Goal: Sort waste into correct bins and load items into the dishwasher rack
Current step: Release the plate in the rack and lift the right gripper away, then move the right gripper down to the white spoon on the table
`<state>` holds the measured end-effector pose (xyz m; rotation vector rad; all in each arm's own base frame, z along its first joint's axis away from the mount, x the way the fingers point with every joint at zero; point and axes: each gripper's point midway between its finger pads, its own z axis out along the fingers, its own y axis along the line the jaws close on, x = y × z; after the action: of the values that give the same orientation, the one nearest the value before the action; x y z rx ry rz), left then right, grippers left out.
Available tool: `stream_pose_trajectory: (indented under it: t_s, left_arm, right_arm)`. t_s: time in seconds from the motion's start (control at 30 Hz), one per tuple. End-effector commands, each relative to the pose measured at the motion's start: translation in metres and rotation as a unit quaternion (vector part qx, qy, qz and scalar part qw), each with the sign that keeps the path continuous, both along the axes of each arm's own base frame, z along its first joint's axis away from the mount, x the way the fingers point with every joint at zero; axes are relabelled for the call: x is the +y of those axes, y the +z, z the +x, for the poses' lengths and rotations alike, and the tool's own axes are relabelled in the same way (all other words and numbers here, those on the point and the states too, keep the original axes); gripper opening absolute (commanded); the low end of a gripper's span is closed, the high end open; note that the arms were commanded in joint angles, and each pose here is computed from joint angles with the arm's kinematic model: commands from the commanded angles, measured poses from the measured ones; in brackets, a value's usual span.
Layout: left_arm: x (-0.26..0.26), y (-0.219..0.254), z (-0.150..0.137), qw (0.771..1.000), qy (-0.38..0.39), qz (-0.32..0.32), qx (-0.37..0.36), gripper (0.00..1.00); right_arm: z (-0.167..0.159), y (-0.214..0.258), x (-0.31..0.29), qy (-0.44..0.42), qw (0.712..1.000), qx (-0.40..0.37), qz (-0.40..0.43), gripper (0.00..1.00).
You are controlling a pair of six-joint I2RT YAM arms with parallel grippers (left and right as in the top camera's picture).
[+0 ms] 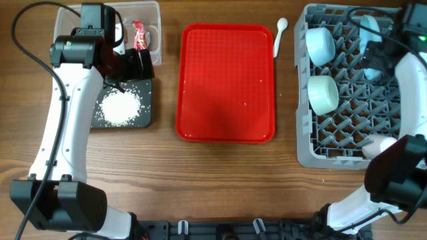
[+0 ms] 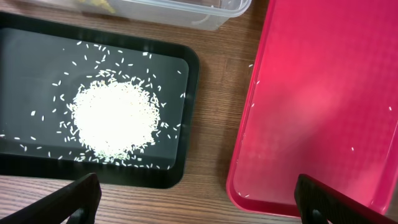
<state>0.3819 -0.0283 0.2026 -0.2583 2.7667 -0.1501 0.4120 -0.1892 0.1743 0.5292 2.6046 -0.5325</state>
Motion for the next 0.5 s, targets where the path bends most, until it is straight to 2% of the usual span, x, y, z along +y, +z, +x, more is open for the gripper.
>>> stream_pose_trajectory:
  t_s: [0.0, 0.23, 0.47]
  left_arm:
    - [0.001, -0.004, 0.000, 1.000, 0.005, -0.004, 0.005, 1.00]
    - [0.001, -0.004, 0.000, 1.000, 0.005, -0.004, 0.005, 1.00]
    - [0.001, -0.004, 0.000, 1.000, 0.006, -0.004, 0.005, 1.00]
  right_arm:
    - [0.003, 0.017, -0.001, -0.012, 0.997, -0.050, 0.048, 1.00]
    - [0.001, 0.030, 0.000, -0.037, 0.994, -0.071, 0.077, 1.00]
    - [0.003, 0.099, 0.000, -0.035, 0.990, -0.119, 0.069, 1.00]
